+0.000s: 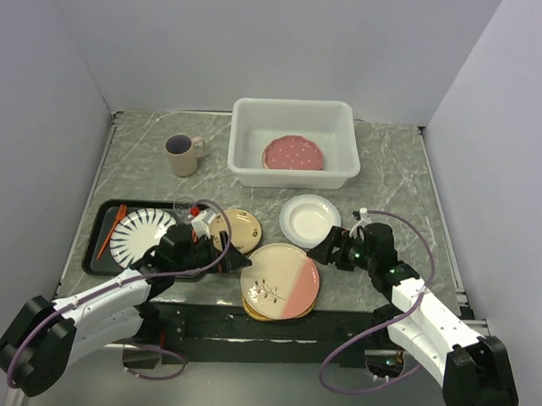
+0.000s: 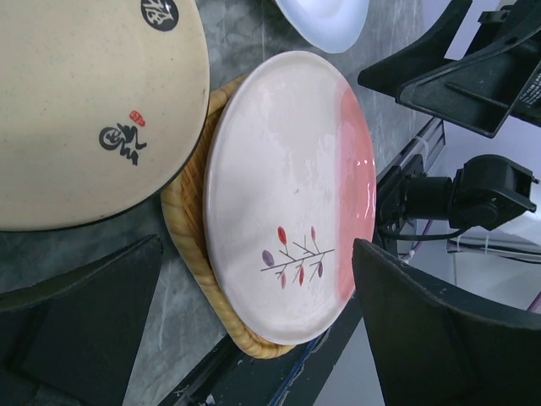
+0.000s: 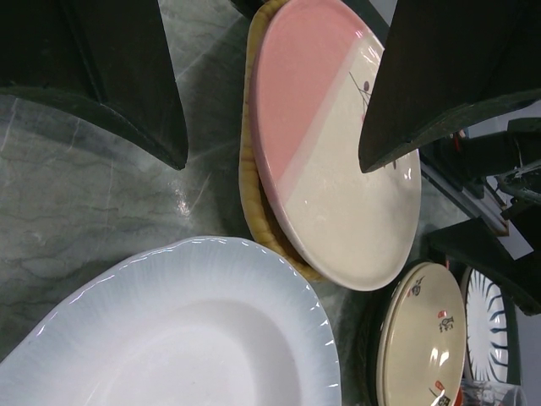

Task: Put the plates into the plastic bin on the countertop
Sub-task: Pick up the plate at the center of the board.

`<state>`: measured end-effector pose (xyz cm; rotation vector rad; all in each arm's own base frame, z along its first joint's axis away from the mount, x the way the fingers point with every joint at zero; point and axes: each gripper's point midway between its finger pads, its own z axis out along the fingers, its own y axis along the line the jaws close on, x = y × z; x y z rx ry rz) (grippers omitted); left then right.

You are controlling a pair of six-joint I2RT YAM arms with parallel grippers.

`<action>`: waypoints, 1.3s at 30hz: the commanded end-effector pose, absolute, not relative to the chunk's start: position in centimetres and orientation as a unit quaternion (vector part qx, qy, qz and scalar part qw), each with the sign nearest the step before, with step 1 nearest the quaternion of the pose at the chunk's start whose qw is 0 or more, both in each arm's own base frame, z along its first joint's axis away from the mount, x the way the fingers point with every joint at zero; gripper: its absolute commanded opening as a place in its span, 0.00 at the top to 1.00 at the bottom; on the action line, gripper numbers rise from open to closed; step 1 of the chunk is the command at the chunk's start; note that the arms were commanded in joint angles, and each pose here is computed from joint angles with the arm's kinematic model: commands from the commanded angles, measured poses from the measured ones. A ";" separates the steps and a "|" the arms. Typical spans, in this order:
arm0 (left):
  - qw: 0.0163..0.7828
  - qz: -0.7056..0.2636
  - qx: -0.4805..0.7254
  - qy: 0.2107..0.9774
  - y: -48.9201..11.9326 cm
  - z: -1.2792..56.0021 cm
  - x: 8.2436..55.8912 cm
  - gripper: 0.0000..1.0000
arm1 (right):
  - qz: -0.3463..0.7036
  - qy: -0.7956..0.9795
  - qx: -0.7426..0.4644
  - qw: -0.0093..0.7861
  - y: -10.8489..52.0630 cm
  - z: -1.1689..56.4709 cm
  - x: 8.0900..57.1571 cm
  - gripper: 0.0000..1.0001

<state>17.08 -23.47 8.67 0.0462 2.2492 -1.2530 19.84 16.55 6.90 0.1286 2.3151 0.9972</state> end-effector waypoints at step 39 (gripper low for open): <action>0.251 -0.509 0.039 0.823 -26.6 9.2 15.1 0.01 | 0.441 0.871 0.021 0.213 18.5 6.0 16.0 0.59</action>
